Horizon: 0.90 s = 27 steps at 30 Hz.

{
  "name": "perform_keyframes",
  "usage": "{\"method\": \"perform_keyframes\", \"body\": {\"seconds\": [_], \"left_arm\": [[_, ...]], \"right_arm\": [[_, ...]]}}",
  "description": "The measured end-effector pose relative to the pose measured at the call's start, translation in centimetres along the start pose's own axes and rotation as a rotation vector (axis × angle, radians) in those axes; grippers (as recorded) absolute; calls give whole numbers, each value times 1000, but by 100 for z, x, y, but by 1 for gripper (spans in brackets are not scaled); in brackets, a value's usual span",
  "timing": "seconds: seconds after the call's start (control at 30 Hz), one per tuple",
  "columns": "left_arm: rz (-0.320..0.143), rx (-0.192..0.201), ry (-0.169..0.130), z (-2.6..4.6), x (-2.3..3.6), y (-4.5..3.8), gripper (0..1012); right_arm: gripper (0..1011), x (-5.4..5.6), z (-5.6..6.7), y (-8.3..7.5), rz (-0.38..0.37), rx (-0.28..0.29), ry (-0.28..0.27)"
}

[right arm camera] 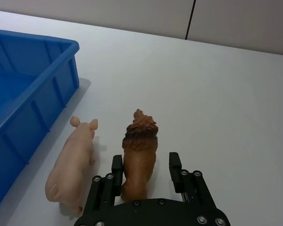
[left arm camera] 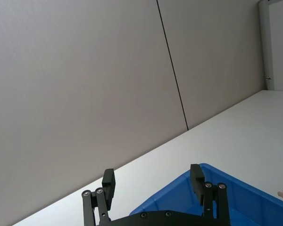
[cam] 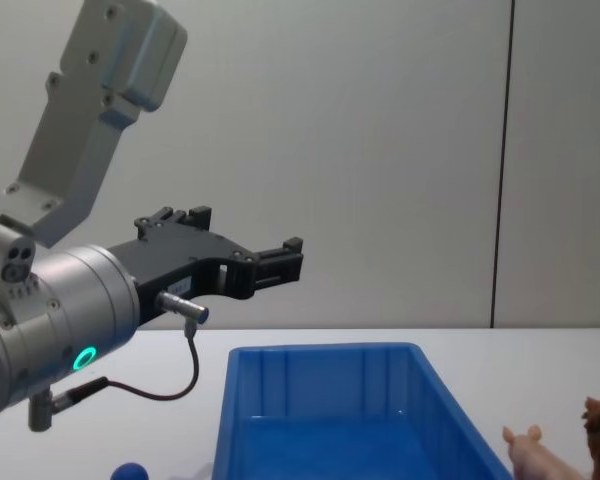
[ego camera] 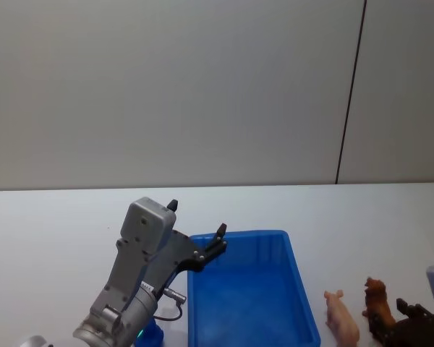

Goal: Pick up the two dolls from the table and place them into the box.

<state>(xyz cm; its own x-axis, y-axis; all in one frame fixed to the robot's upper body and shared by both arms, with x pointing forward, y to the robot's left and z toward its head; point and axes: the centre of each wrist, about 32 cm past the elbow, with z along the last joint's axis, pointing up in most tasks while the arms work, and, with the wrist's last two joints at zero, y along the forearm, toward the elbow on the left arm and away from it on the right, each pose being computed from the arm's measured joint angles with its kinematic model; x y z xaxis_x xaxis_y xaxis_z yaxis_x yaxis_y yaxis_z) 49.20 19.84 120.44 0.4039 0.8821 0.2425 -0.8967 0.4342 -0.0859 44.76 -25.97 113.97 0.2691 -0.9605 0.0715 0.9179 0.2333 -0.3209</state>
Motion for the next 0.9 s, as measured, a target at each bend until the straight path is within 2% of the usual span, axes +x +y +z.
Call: {"method": "perform_keyframes", "body": {"seconds": [0.17, 0.2, 0.33, 0.63, 0.9], "left_arm": [[0, 0, 0, 0, 0, 0, 1002], [0, 0, 0, 0, 0, 0, 1002], [0, 0, 0, 0, 0, 0, 1002], [0, 0, 0, 0, 0, 0, 1002], [0, 0, 0, 0, 0, 0, 1002]], "right_arm": [[479, -5, -7, 14, -1, -10, 1], [418, -7, -8, 17, -1, -12, 1], [337, -11, -6, 21, -1, -13, 2], [334, -25, 56, -1, 7, 37, -2], [334, -40, 198, -57, 27, 136, -14]]}}
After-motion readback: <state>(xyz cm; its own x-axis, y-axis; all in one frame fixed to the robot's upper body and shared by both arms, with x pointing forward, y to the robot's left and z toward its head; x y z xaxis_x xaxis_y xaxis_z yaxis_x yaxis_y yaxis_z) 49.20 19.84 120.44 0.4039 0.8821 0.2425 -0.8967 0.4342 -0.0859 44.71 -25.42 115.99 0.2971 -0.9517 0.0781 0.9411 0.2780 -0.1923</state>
